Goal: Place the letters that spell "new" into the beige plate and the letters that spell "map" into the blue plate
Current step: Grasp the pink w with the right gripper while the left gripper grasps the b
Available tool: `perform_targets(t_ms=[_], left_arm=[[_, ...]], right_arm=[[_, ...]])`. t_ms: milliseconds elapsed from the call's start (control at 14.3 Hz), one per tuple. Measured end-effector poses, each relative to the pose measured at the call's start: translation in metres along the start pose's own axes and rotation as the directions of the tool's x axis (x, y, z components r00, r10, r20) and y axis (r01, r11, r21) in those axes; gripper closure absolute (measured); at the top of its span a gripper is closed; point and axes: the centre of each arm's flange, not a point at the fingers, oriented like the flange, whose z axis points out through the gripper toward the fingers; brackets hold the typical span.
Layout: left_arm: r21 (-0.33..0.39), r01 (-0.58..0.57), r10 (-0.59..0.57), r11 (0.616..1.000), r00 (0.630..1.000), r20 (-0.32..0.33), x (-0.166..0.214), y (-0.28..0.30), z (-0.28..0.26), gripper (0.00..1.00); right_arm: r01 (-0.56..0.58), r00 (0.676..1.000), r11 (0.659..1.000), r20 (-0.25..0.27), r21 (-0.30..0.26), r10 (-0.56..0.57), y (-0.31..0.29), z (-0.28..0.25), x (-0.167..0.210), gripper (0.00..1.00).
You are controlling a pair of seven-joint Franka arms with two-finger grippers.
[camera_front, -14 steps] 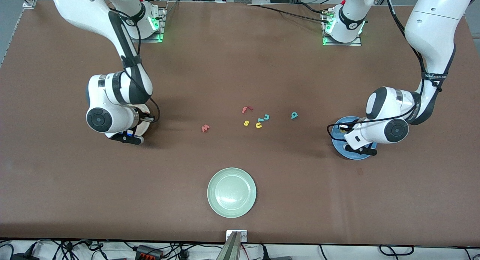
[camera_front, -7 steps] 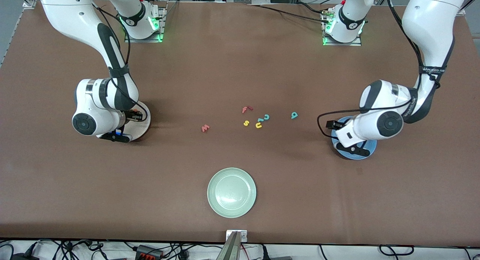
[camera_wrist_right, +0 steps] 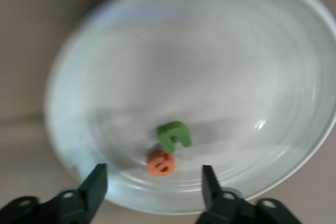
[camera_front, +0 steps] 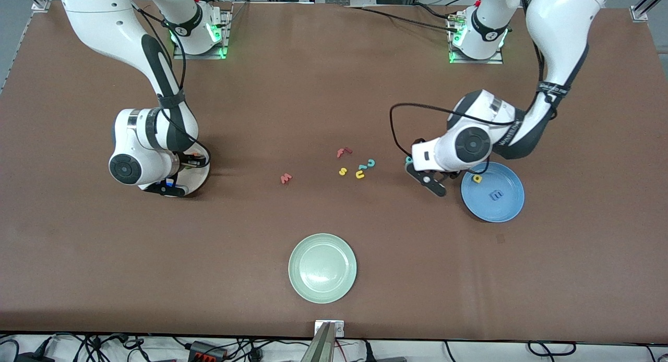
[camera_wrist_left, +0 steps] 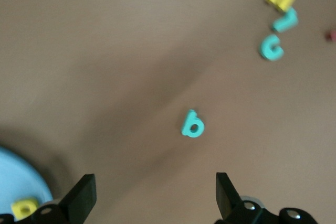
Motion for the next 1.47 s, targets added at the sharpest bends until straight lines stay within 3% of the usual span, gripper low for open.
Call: perform_targets(t_ms=[70, 140, 350, 490, 630, 700, 840, 980, 1120, 1470], left_arm=[[0.016, -0.058, 0.059, 0.998, 0.998, -0.009, 0.002, 0.011, 0.009, 0.0], [0.036, -0.098, 0.099, 0.995, 0.995, -0.029, 0.003, 0.021, 0.021, 0.0], [0.076, -0.17, 0.175, 0.983, 0.983, -0.06, -0.005, 0.038, 0.055, 0.0], [0.117, -0.212, 0.219, 0.97, 0.975, -0.046, -0.008, 0.039, 0.061, 0.0], [0.131, -0.23, 0.237, 0.964, 0.971, -0.041, -0.008, 0.04, 0.061, 0.15], [0.133, -0.237, 0.245, 0.962, 0.969, -0.046, -0.008, 0.041, 0.062, 0.15], [0.129, -0.246, 0.256, 0.961, 0.964, -0.075, -0.006, 0.044, 0.069, 0.24], [0.113, -0.25, 0.261, 0.962, 0.961, -0.089, -0.004, 0.046, 0.079, 0.25], [0.103, -0.256, 0.266, 0.961, 0.96, -0.091, -0.002, 0.049, 0.086, 0.26], [0.098, -0.266, 0.275, 0.959, 0.958, -0.086, -0.001, 0.054, 0.091, 0.33]], right_arm=[[0.024, 0.999, 1.0, -0.034, 0.012, -0.023, -0.014, -0.015, 0.001, 0.02], [0.055, 0.996, 0.998, -0.078, 0.024, -0.053, -0.032, -0.029, 0.002, 0.0], [0.169, 0.963, 0.985, -0.217, 0.035, -0.158, -0.108, -0.054, -0.006, 0.0], [0.178, 0.947, 0.983, -0.276, 0.033, -0.162, -0.164, -0.046, -0.022, 0.0], [0.11, 0.953, 0.993, -0.29, 0.045, -0.092, -0.202, -0.028, -0.036, 0.0], [0.063, 0.955, 0.996, -0.295, 0.063, -0.041, -0.214, -0.021, -0.04, 0.0], [-0.057, 0.951, 0.988, -0.294, 0.142, 0.098, -0.224, -0.012, -0.039, 0.0], [-0.178, 0.935, 0.96, -0.266, 0.216, 0.233, -0.226, -0.007, -0.032, 0.0], [-0.273, 0.912, 0.928, -0.239, 0.255, 0.333, -0.237, -0.004, -0.029, 0.0], [-0.421, 0.855, 0.866, -0.199, 0.271, 0.478, -0.296, 0.02, -0.057, 0.0]])
